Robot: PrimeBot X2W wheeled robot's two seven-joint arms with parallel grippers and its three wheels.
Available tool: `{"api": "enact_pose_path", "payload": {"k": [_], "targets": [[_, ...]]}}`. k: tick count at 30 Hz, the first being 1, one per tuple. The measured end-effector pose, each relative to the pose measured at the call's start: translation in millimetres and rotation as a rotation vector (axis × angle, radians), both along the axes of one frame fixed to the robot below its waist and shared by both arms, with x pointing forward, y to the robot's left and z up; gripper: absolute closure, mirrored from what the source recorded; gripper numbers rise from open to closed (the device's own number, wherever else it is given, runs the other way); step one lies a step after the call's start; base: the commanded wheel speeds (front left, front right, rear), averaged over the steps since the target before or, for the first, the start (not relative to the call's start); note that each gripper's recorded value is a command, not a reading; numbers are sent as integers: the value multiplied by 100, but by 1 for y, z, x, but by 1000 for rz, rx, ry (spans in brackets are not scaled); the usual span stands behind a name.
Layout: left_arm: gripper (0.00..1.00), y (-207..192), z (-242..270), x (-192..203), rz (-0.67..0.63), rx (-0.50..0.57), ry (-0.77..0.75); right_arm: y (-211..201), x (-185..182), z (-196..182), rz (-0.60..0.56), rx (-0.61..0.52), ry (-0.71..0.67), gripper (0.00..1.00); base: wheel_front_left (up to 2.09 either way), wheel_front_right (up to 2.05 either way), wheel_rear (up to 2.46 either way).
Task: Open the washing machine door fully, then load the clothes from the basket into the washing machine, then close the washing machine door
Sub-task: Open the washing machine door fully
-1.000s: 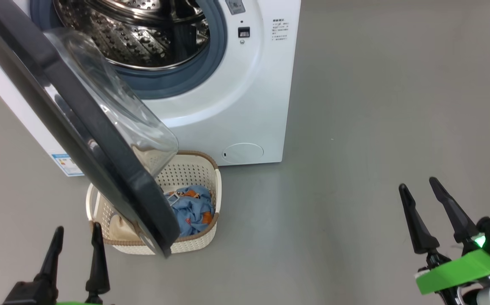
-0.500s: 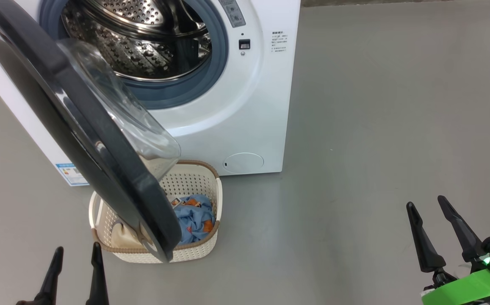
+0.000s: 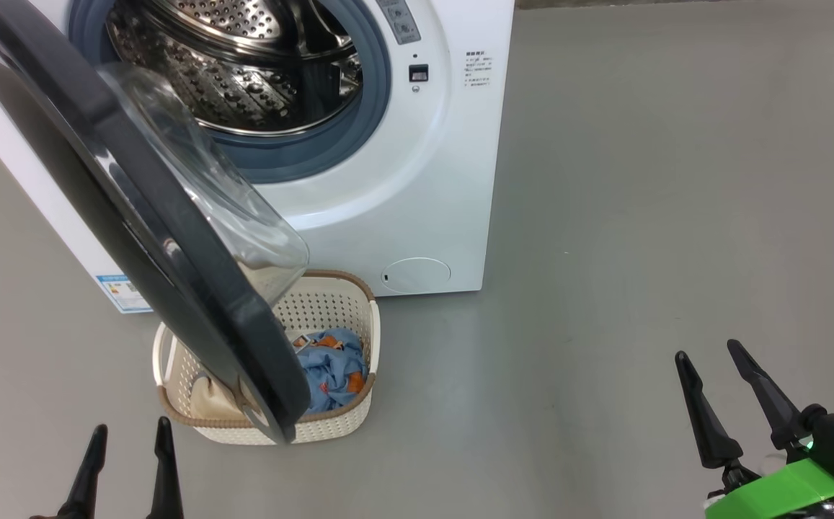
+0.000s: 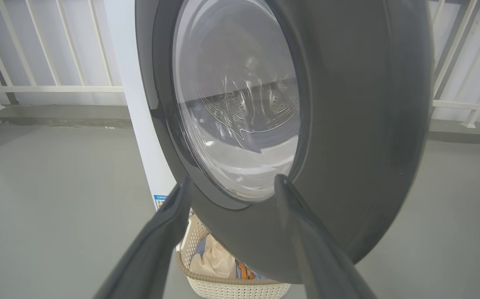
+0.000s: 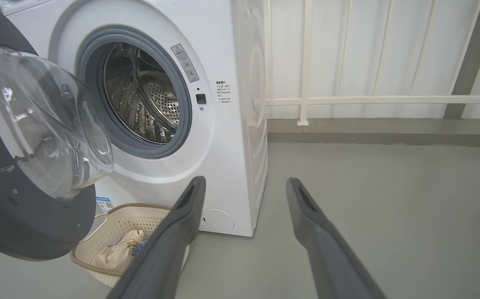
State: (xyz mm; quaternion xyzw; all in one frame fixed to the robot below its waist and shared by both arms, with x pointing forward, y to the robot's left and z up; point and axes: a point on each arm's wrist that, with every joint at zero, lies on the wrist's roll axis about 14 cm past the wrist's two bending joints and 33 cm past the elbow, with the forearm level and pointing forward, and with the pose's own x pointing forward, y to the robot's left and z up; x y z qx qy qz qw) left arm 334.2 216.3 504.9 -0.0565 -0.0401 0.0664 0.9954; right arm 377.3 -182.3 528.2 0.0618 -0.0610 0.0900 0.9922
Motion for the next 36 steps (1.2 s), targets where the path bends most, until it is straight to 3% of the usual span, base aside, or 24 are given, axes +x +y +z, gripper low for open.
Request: {"api": "enact_pose_path", "payload": {"k": [35, 36], "targets": [[0, 0, -6, 6, -6, 7, 20, 1, 11, -7, -1, 3, 21, 0, 0, 0, 0], [12, 0, -6, 6, -6, 7, 20, 1, 11, -7, -1, 3, 21, 0, 0, 0, 0]]}}
